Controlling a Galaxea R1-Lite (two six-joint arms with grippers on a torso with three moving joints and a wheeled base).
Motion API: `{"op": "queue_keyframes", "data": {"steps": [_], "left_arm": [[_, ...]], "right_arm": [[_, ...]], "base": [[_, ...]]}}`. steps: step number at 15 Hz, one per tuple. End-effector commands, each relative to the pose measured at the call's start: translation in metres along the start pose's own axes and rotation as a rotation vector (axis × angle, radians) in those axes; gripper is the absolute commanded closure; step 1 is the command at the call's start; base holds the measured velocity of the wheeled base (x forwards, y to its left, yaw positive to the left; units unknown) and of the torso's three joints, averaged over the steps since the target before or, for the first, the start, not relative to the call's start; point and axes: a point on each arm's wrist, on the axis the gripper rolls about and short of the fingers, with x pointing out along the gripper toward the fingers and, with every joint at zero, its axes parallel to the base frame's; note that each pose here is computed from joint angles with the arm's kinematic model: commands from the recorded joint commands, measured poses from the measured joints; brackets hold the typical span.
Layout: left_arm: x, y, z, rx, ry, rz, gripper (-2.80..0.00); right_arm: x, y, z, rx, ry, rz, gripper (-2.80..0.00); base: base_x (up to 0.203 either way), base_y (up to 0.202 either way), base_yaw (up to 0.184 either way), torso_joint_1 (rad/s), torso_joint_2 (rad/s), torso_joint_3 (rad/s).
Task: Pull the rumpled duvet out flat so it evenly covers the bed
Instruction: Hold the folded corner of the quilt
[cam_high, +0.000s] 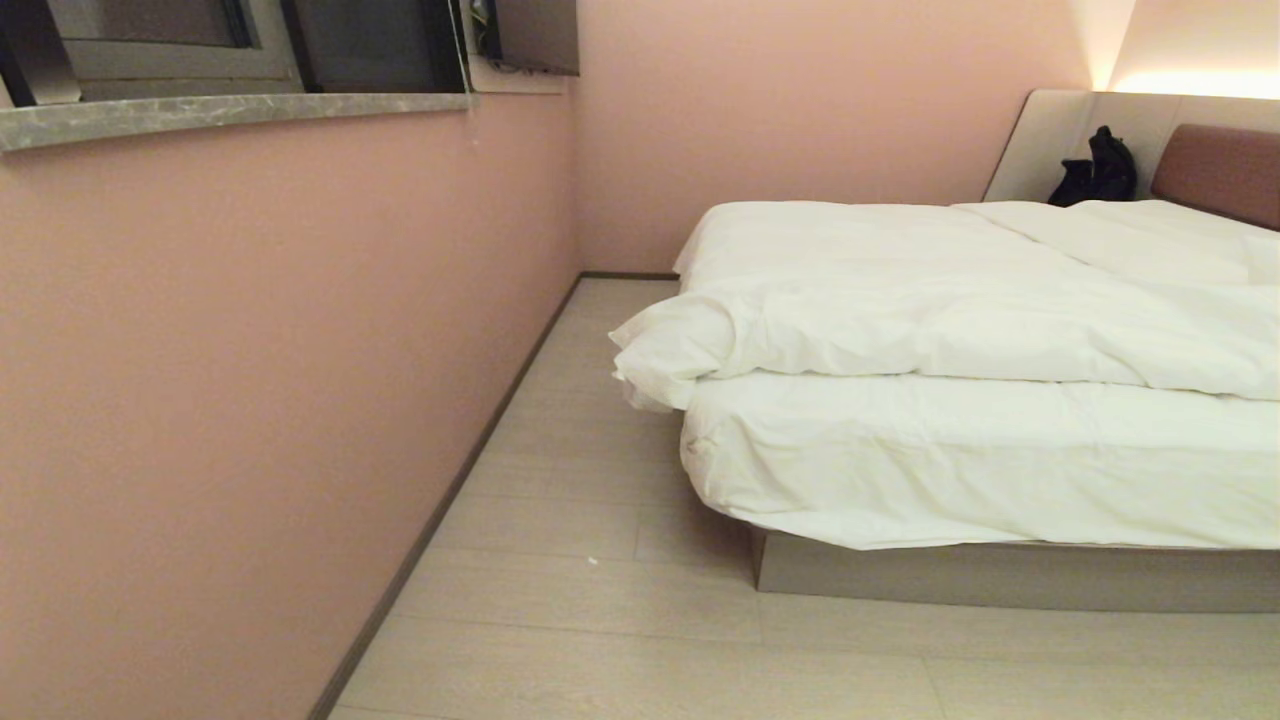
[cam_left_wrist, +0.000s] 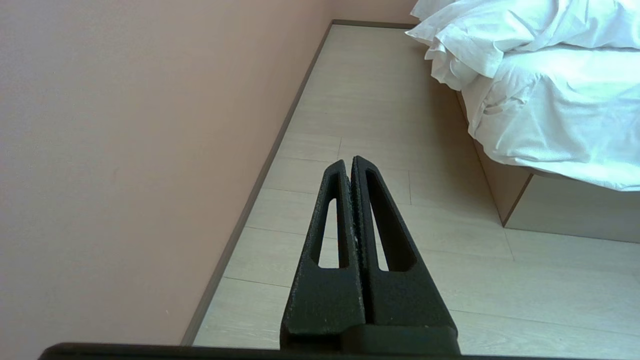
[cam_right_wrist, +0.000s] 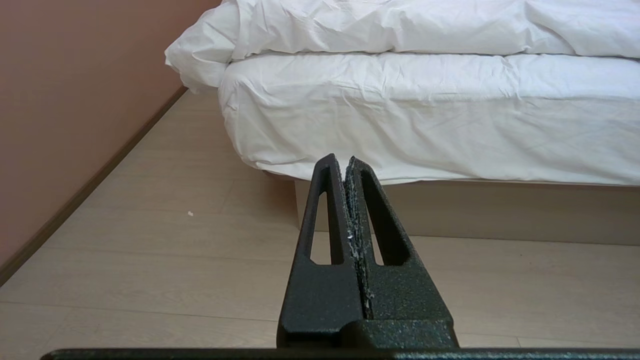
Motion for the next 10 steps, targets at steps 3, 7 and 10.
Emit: {"op": "queue_keyframes", "data": {"steps": [3,7,10], "left_arm": [[0.0000,0.0000,0.0000,-0.001,0.000,0.001,0.00],[0.0000,0.0000,0.0000,0.011,0.000,0.000,0.00],[0.0000,0.0000,0.0000,0.002,0.000,0.001,0.00]], "right_arm": [[0.0000,0.0000,0.0000,0.000,-0.001,0.000,0.00],[0.0000,0.0000,-0.0001,0.000,0.001,0.000,0.00],[0.0000,0.0000,0.0000,0.000,-0.001,0.000,0.00]], "base": [[0.000,0.000,0.000,0.000,0.00,0.000],[0.000,0.000,0.000,0.000,0.00,0.000],[0.000,0.000,0.000,0.000,0.00,0.000]]}}
